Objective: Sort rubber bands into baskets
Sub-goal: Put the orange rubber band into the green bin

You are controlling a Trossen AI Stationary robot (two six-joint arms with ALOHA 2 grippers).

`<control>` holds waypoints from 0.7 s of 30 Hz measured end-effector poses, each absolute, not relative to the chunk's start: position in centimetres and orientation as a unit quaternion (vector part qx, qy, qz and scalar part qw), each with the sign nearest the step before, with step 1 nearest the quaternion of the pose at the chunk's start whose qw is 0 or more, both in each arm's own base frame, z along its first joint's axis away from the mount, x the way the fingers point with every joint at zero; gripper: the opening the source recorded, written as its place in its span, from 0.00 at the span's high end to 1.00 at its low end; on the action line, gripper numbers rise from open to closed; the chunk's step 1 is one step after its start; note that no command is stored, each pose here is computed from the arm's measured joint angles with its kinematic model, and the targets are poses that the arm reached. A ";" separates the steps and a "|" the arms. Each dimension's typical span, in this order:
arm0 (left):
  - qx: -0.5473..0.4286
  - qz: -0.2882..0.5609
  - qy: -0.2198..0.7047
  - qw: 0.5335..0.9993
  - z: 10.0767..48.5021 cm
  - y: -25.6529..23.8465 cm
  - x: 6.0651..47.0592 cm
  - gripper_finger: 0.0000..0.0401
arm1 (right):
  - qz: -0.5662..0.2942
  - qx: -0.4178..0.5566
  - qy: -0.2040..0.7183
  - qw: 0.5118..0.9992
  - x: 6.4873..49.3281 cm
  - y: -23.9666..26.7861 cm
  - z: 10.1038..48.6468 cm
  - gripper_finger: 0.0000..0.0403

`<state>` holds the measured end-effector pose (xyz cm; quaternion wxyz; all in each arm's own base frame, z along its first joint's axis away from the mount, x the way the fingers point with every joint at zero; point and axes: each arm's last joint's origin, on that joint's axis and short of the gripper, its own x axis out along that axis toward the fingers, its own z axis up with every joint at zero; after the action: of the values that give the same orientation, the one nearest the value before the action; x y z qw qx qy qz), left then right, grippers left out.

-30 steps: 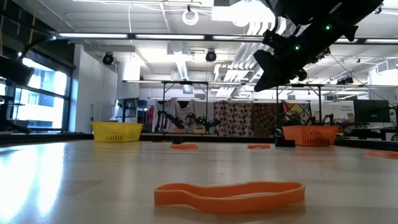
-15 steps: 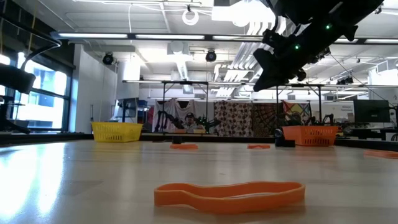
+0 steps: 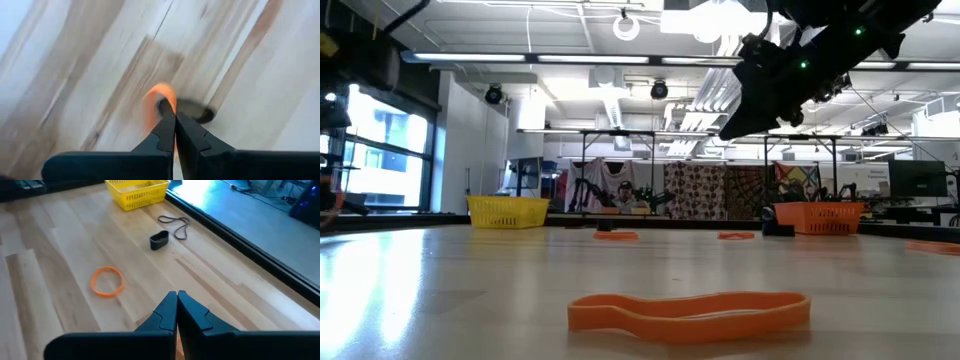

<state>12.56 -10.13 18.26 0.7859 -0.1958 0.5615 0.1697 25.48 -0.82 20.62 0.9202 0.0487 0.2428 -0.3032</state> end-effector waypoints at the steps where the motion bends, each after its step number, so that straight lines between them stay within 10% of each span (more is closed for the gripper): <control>1: -0.197 0.168 0.550 0.794 18.6 -10.1 12.6 1.00 | -0.301 0.048 0.243 0.921 25.5 -0.7 20.6 1.00; 21: -0.192 0.103 0.381 0.898 22.8 -9.9 17.1 1.00 | -0.163 0.031 0.191 0.967 26.4 2.0 22.0 1.00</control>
<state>17.06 -9.93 22.84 0.8984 -0.1923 0.3814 0.1026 26.43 2.01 21.97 0.9674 0.0313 0.1908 -0.1634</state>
